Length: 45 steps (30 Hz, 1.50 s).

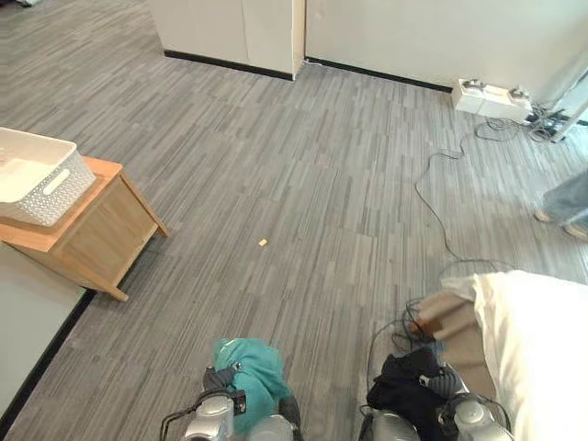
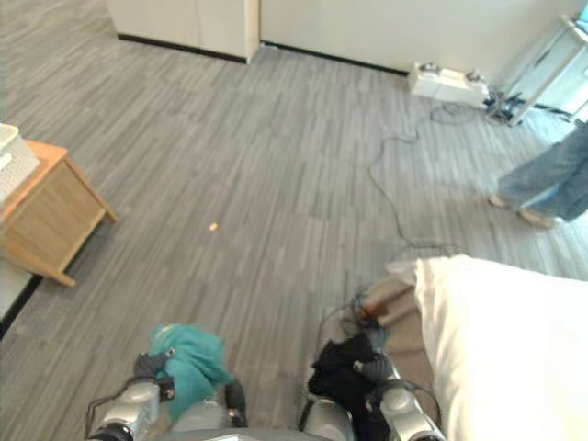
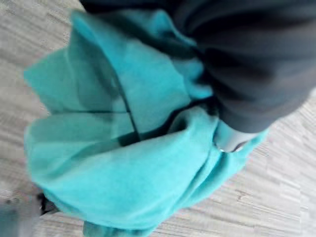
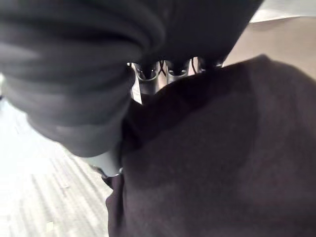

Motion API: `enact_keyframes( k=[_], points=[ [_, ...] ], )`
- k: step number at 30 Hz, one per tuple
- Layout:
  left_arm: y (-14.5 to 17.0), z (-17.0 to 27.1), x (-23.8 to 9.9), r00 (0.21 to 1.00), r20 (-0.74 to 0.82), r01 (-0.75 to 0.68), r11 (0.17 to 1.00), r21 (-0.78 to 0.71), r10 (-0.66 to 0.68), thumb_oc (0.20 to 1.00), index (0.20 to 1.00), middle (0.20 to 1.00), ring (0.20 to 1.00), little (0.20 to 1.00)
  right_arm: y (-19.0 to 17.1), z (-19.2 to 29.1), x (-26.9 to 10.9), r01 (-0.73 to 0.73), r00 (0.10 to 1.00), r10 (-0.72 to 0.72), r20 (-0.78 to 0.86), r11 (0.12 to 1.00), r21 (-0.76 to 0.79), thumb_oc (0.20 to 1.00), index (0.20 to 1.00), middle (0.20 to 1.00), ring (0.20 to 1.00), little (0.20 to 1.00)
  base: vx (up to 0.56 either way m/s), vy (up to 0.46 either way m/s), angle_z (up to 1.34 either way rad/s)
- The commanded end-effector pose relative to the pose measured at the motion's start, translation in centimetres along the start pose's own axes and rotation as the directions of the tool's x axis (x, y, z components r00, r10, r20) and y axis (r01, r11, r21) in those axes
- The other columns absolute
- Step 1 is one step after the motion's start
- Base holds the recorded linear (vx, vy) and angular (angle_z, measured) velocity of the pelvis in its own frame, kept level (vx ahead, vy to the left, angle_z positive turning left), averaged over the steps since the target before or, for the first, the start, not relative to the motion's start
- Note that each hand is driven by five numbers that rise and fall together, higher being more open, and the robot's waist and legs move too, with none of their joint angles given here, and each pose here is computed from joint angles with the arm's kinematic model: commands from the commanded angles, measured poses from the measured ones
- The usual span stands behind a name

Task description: Tidy up the quilt and then pick up the clothes from the bed and put them into the laundry hamper.

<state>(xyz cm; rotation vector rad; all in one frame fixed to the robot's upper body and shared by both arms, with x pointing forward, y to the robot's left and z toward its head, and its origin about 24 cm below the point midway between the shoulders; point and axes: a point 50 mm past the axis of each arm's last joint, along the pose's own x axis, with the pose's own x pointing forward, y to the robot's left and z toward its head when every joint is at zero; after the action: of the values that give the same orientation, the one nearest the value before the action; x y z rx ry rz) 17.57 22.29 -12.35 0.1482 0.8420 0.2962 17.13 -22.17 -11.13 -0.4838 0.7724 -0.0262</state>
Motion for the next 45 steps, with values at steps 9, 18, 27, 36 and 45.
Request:
enact_keyframes(
  k=[9, 18, 27, 36, 45],
  points=[
    [-0.7, 3.1, 0.3, 0.989, 0.147, -0.001, 1.000, 0.011, -0.001, 0.200, 0.200, 0.200, 0.200, 0.200, -2.0, 6.5, 0.5, 0.031, 0.960, -0.032, 0.277, 0.999, 0.008, 0.200, 0.200, 0.200, 0.200, 0.200, 0.60, -0.307, 0.95],
    [-0.6, 1.7, -0.2, 0.993, 0.119, 0.014, 0.998, -0.056, -0.007, 0.200, 0.200, 0.200, 0.200, 0.200, -5.3, 8.0, 0.7, 0.122, 0.941, -0.112, 0.320, 0.993, -0.010, 0.200, 0.200, 0.200, 0.200, 0.200, 0.47, -0.266, 0.27],
    [0.1, -1.2, -0.5, 1.000, -0.001, 0.005, 1.000, -0.004, -0.005, 0.200, 0.200, 0.200, 0.200, 0.200, -3.6, 4.7, 0.7, 0.083, 0.975, -0.091, 0.202, 0.995, 0.047, 0.200, 0.200, 0.200, 0.200, 0.200, 0.63, 0.130, 0.56],
    [0.2, 2.1, 0.5, 0.995, 0.103, -0.012, 0.994, 0.109, 0.000, 0.200, 0.200, 0.200, 0.200, 0.200, -2.6, 2.0, 0.4, 0.059, 0.992, -0.081, 0.094, 0.974, 0.219, 0.200, 0.200, 0.200, 0.200, 0.200, 0.51, -0.118, 1.03],
    [0.4, -0.7, -0.1, 1.000, 0.014, -0.027, 0.999, -0.032, 0.027, 0.200, 0.200, 0.200, 0.200, 0.200, -3.6, 3.4, 0.8, 0.052, 0.986, -0.083, 0.143, 0.976, 0.210, 0.200, 0.200, 0.200, 0.200, 0.200, 0.49, -0.395, 0.83]
  ],
)
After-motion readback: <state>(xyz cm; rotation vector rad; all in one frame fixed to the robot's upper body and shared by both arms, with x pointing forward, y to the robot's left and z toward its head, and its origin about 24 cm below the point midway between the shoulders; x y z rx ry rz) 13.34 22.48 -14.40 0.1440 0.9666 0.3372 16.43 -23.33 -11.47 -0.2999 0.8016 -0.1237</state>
